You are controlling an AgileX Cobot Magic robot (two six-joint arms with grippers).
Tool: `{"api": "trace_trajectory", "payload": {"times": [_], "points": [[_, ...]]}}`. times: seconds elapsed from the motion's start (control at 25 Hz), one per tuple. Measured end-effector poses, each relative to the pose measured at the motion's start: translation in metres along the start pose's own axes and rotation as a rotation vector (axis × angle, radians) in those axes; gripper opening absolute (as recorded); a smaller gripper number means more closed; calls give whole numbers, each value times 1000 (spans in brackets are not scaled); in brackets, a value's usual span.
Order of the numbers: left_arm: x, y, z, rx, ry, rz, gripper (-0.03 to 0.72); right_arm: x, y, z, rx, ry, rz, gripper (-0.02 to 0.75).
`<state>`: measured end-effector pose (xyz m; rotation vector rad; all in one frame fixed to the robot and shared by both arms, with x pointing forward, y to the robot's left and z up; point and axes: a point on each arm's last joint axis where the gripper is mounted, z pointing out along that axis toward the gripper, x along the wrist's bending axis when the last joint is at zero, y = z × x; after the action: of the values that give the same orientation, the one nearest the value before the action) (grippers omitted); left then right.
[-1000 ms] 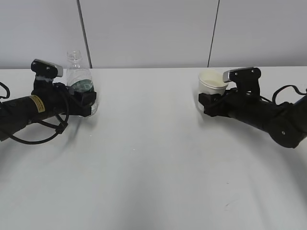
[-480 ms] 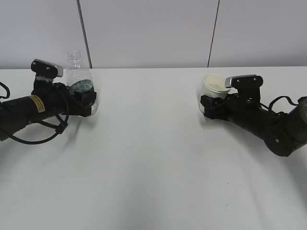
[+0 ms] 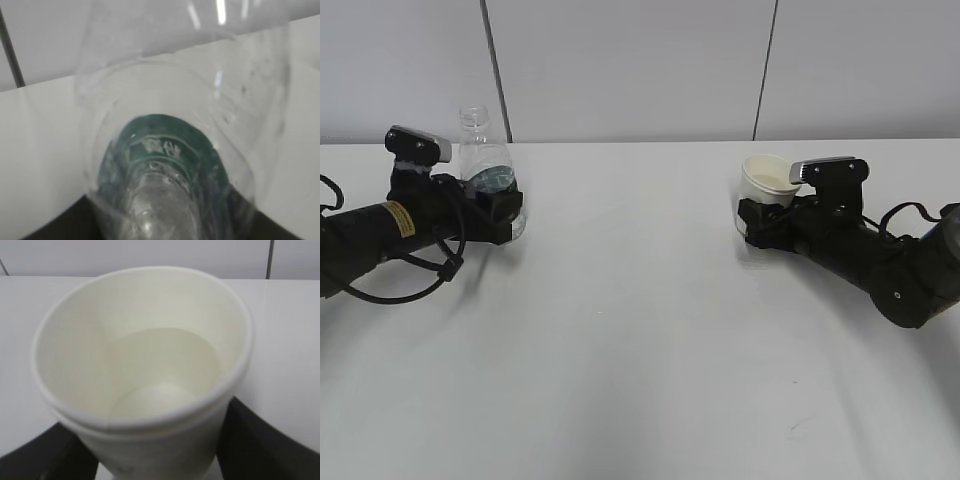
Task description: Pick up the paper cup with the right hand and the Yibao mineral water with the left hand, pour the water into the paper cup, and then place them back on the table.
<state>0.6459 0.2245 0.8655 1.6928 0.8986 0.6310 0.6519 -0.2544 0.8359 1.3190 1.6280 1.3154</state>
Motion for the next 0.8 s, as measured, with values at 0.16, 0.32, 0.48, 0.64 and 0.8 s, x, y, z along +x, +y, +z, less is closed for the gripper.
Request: {"api": "trace_trajectory", "payload": {"times": [0.16, 0.32, 0.48, 0.64, 0.8], "points": [[-1, -4, 2, -31, -15, -13, 301, 0, 0, 0, -2, 1, 0, 491], [-1, -4, 3, -37, -17, -15, 301, 0, 0, 0, -2, 1, -1, 491], [-1, -4, 3, -37, -17, -15, 310, 0, 0, 0, -3, 1, -1, 491], [-1, -5, 3, -32, -17, -14, 396, 0, 0, 0, -4, 1, -1, 491], [-1, -7, 3, -17, -14, -14, 434, 0, 0, 0, -7, 2, 0, 491]]}}
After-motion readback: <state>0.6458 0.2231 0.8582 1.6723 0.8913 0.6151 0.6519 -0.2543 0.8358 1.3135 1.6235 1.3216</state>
